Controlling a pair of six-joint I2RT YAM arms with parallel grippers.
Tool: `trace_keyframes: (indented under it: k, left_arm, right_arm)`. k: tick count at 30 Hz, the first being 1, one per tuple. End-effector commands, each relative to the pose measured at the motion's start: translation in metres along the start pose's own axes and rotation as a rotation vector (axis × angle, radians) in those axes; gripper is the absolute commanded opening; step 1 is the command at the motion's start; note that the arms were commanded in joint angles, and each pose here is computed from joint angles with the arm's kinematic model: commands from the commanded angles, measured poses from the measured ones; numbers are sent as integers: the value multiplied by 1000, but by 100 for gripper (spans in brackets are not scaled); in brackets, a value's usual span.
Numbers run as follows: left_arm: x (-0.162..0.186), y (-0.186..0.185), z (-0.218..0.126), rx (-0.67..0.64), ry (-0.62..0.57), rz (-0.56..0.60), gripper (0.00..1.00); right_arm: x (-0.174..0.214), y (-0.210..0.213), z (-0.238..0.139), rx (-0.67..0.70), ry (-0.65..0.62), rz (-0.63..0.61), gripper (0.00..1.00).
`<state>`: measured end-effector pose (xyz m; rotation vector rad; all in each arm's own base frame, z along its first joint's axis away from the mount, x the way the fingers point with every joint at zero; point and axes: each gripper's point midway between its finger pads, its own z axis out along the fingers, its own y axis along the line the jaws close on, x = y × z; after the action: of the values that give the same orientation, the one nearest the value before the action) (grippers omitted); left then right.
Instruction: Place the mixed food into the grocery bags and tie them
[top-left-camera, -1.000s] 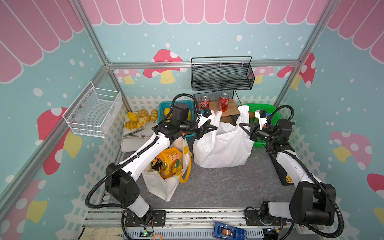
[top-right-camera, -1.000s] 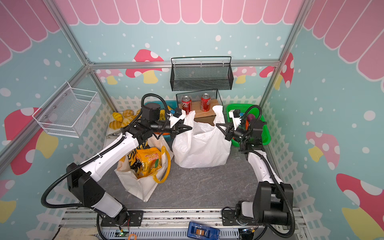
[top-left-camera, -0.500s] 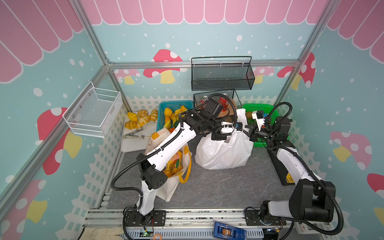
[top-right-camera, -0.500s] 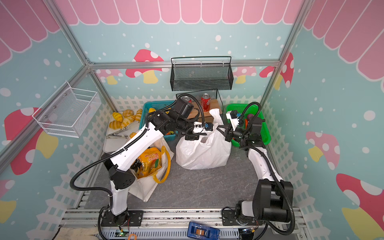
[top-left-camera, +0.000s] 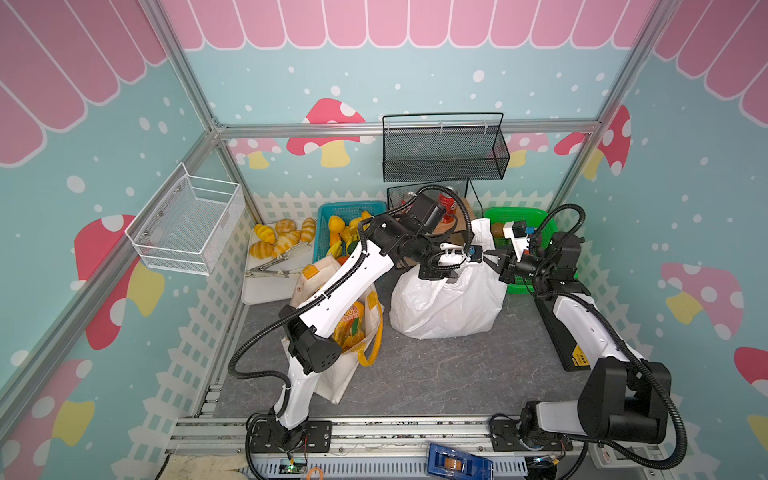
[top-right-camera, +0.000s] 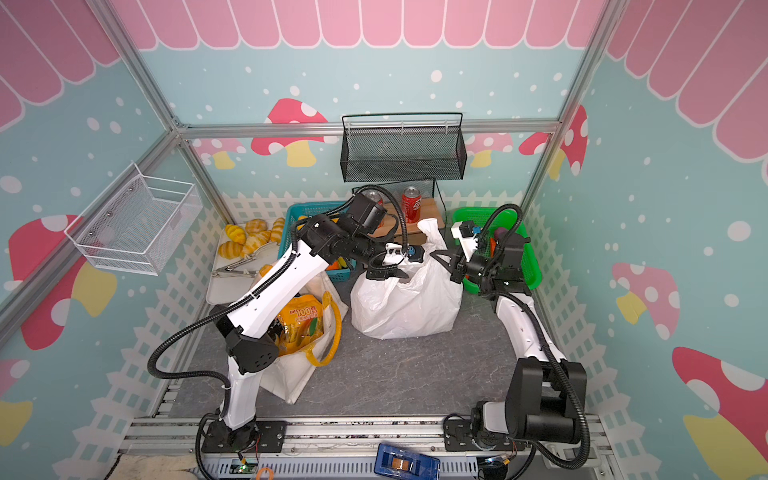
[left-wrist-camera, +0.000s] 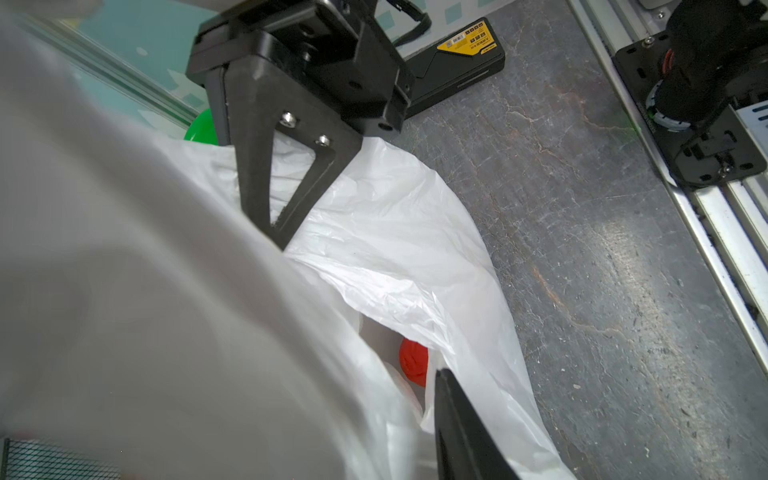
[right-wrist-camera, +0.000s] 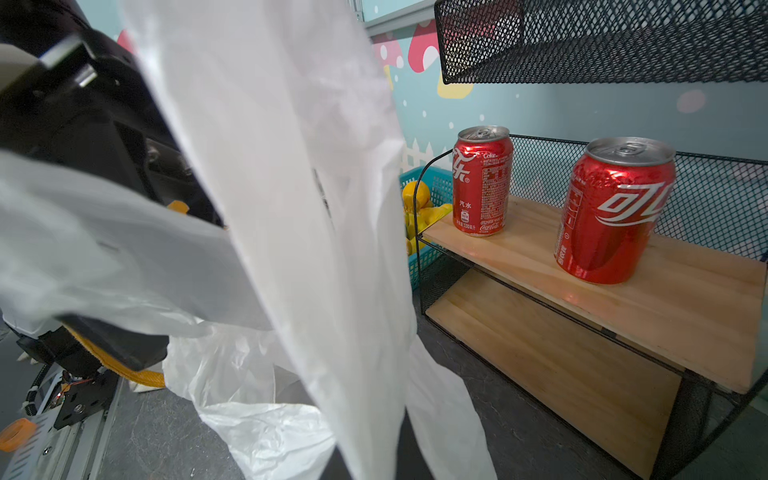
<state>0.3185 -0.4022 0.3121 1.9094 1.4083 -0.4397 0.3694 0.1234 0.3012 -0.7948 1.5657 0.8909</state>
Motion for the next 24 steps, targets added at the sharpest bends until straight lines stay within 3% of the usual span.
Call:
trace_keyframes:
  k: [1, 6, 13, 24]
  left_arm:
    - [-6, -8, -18, 56, -89, -76, 47]
    - [-3, -1, -23, 50, -166, -170, 60]
    - [-5, 11, -36, -24, -307, -243, 70]
    - [6, 25, -54, -142, -461, -330, 77]
  right_arm:
    - [-5, 5, -2, 1, -11, -37, 0]
    - [-6, 6, -2, 0, -15, -35, 0]
    - [-5, 8, 0, -6, -16, -30, 0]
    - [-3, 7, 1, -4, -15, -24, 0]
